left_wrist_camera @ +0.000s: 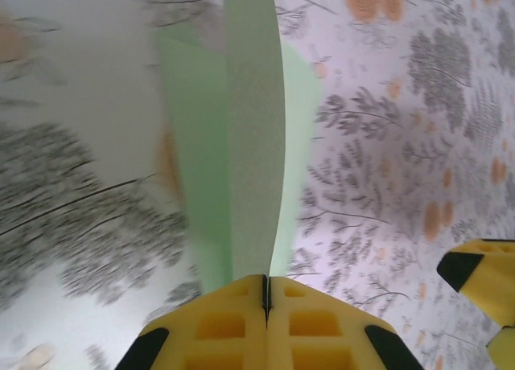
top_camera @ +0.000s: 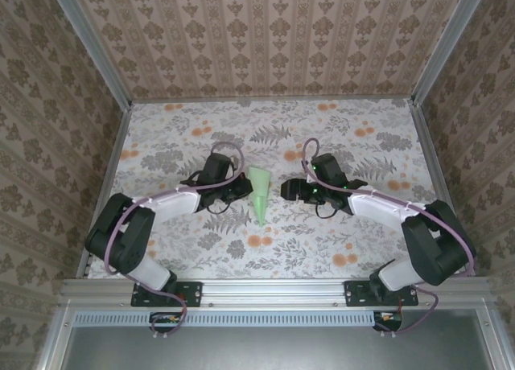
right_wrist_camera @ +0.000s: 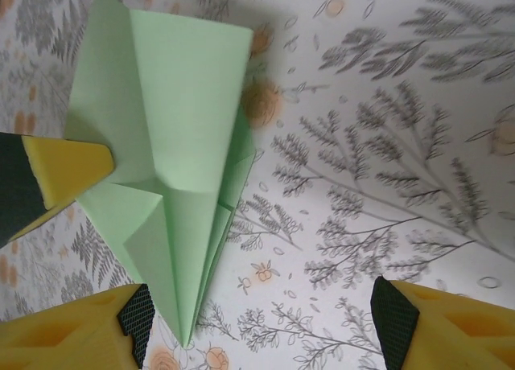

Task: Fold a paper plane with a square sheet of paper (pick it up from the middle)
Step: Turn over a paper plane at the center of the table.

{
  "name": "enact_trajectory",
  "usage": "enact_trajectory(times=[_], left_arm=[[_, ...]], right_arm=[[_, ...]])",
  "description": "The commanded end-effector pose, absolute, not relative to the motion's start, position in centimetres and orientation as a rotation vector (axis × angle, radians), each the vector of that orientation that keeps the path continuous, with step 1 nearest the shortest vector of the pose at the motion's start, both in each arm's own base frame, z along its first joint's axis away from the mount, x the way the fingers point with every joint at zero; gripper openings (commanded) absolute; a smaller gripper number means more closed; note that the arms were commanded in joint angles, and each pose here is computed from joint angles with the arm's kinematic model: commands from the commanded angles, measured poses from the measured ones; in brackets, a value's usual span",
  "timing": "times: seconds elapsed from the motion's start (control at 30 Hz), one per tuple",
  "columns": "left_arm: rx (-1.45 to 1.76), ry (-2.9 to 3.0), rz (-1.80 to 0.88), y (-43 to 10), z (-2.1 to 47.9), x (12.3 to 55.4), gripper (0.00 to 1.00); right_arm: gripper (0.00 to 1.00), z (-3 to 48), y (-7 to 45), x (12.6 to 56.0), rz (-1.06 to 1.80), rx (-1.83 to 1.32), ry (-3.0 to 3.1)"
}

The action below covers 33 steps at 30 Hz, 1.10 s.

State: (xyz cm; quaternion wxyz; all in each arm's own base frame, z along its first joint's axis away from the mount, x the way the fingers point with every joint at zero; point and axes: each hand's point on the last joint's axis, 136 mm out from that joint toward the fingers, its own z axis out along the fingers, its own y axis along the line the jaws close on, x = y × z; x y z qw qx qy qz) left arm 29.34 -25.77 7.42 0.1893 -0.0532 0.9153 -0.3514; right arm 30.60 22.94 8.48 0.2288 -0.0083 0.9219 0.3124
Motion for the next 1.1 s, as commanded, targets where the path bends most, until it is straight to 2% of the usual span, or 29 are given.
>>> enact_trajectory(times=[0.0,0.2,0.3,0.67,0.93,1.07], left_arm=[[-0.242,2.578,-0.882,-23.1,7.1,28.7,0.00],[-0.289,2.606,-0.739,-20.2,6.4,27.3,0.00],[-0.330,2.621,-0.659,-18.7,5.7,26.5,0.00],[-0.451,2.630,-0.545,-15.6,4.6,24.9,0.00],[-0.479,2.638,-0.528,-15.1,4.0,24.9,0.00],[-0.477,2.637,-0.537,-15.3,4.0,24.9,0.00]], right_arm=[[0.75,9.6,25.4,31.2,0.886,-0.072,2.515],[0.66,8.9,30.2,30.4,0.891,-0.195,2.549],[0.64,8.6,32.0,29.9,0.880,-0.243,2.564],[0.66,6.9,36.3,28.8,0.793,-0.371,2.645],[0.70,4.6,35.4,29.3,0.609,-0.340,2.728],[0.72,3.6,35.6,29.0,0.618,-0.346,2.770]])
